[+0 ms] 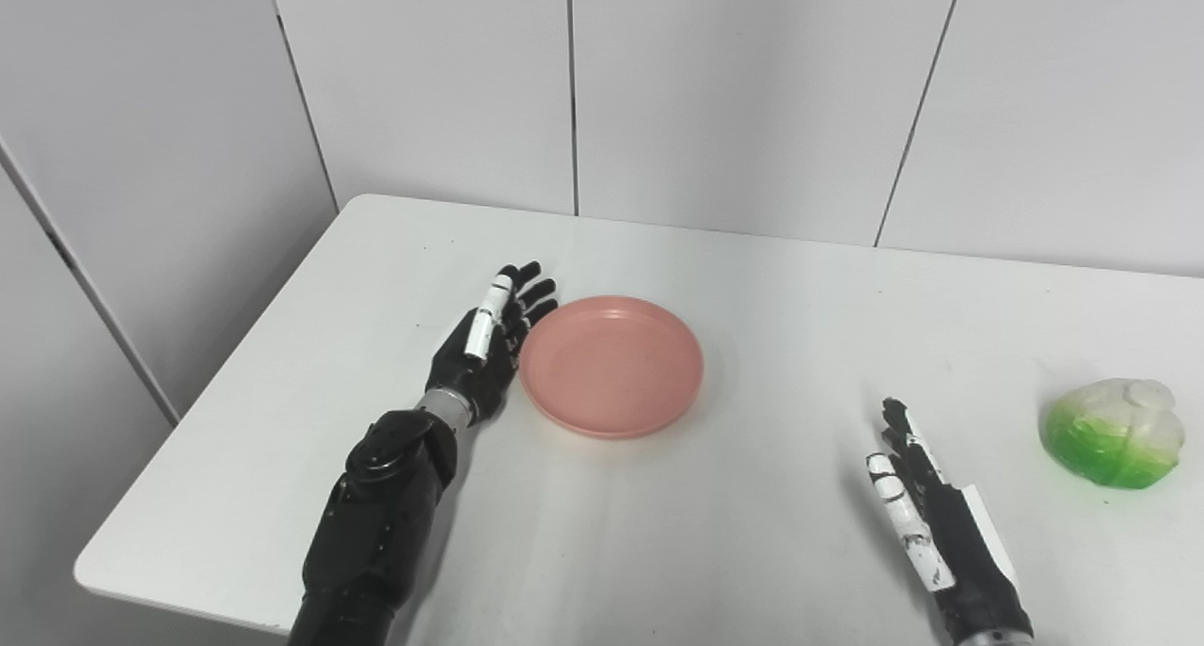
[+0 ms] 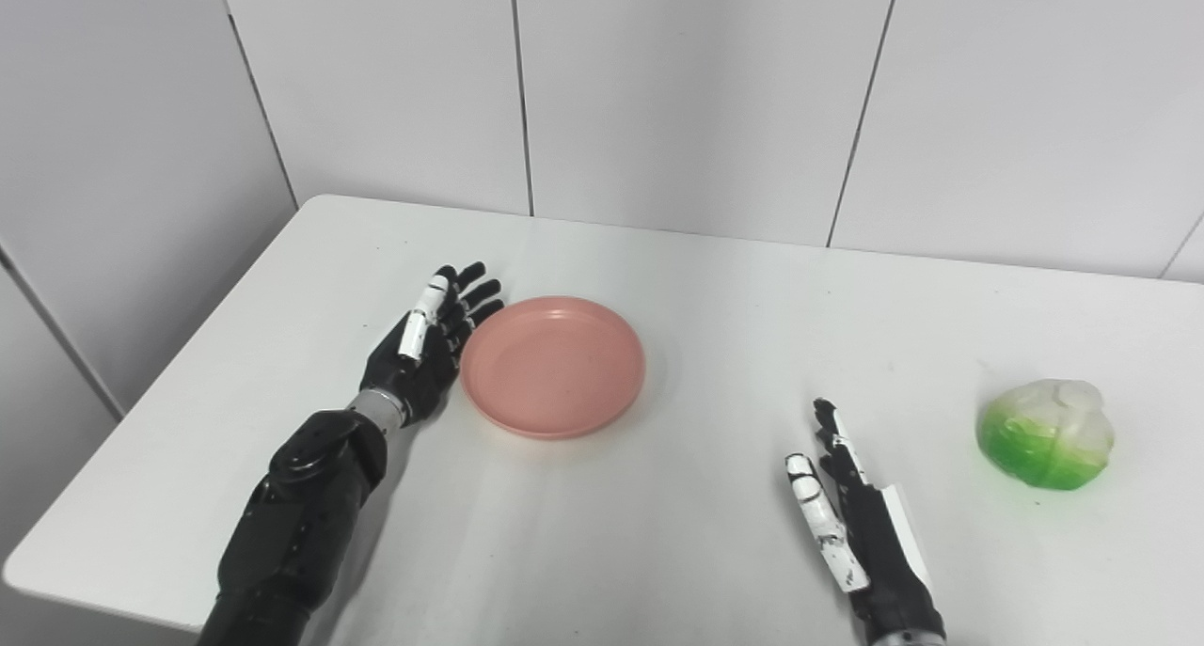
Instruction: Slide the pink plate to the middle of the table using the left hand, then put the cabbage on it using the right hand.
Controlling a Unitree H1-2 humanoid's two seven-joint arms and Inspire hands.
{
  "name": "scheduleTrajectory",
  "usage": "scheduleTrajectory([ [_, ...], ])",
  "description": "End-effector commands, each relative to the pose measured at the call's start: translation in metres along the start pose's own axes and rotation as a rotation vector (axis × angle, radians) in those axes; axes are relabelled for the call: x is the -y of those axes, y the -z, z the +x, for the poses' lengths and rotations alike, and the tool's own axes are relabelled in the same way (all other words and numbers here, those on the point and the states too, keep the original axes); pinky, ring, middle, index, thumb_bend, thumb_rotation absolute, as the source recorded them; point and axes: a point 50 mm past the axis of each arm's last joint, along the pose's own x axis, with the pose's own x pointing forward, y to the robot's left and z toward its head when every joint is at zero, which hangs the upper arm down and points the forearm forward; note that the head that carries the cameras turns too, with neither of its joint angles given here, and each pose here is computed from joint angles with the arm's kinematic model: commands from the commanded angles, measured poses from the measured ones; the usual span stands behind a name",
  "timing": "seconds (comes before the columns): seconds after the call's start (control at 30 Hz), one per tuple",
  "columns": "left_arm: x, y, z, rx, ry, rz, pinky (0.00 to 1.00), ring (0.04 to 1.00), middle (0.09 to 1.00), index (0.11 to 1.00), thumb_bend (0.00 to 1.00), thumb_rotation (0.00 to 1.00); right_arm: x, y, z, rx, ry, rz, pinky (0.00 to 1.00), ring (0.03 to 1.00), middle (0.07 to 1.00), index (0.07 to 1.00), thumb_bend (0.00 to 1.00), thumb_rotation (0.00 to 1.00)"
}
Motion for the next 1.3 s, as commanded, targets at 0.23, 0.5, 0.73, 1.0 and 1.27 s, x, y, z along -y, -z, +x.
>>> scheduleTrajectory([
  [0.23,0.038,-0.002,-0.002,-0.017,0.085,-0.011,0.96,0.961,0.964,0.953,0.36,1.0,-0.009,-0.009,0.011,0.029,-0.001,0.001,0.95,0.974,0.984,0.98,0.35,1.0],
  [0.5,0.054,0.006,-0.011,-0.022,0.152,-0.01,0.98,0.971,0.97,0.969,0.36,1.0,-0.015,-0.013,0.014,0.039,0.011,0.018,0.94,0.974,0.985,0.978,0.36,1.0],
  [0.73,0.059,0.014,-0.021,-0.042,0.177,-0.024,0.99,0.974,0.978,0.97,0.36,1.0,-0.015,-0.019,0.017,0.053,0.027,0.058,0.92,0.974,0.993,0.979,0.33,1.0],
  [1.0,0.058,0.025,-0.031,-0.048,0.199,-0.061,0.95,0.953,0.955,0.944,0.37,1.0,-0.014,-0.023,0.019,0.065,0.043,0.076,0.91,0.976,1.0,0.984,0.34,1.0],
  [1.27,0.057,0.03,-0.037,-0.049,0.211,-0.062,0.96,0.956,0.958,0.94,0.39,1.0,-0.011,-0.026,0.022,0.076,0.067,0.015,0.94,0.982,0.994,0.982,0.35,1.0],
])
